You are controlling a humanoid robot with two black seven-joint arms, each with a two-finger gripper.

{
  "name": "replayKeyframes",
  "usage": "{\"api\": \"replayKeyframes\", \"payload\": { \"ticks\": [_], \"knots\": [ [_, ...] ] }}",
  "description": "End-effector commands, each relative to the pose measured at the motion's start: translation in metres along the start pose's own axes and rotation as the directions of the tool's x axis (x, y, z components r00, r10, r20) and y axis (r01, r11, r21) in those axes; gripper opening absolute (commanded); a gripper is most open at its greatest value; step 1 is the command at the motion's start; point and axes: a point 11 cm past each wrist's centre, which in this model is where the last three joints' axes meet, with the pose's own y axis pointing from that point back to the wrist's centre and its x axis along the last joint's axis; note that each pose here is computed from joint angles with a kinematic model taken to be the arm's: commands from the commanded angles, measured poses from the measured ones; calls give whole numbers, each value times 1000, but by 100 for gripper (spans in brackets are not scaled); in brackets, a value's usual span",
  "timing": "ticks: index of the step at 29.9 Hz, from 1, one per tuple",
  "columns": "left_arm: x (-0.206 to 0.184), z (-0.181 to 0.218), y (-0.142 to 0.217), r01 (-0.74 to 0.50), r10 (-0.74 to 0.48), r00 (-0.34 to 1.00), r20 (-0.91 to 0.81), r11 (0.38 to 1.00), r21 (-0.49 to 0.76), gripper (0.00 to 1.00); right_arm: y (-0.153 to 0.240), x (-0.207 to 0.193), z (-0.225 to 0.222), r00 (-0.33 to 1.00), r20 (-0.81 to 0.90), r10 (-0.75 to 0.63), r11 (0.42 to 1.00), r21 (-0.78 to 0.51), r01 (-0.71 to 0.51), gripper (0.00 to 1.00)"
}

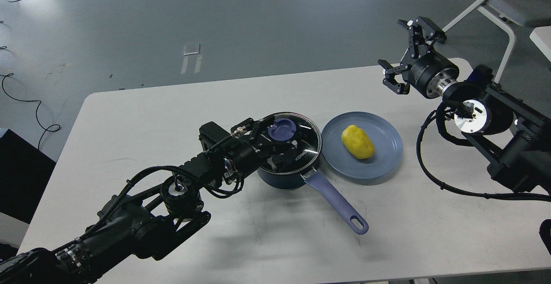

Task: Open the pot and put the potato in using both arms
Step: 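Close the left gripper on the blue knob of the glass lid, then lift the glass lid off the saucepan with the left gripper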

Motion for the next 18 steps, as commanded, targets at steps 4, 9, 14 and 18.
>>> {"api": "replayKeyframes", "payload": {
  "ticks": [4,9,14,18],
  "knots": [
    [1,-1,0,0,0,1000,2,1000,2,41,0,4,1,1000,-2,11,1000,-3,-11,100],
    [0,-2,1,2,-2,1000,3,1000,4,38,0,4,2,1000,-2,11,1000,-5,-11,100],
    [2,2,2,-5,5,1000,4,1000,-16,38,0,3,3,1000,-3,9,1000,-8,-9,100],
    [5,7,3,-12,12,1000,7,999,-42,38,0,3,3,1000,-3,9,1000,-8,-9,100]
  ]
}}
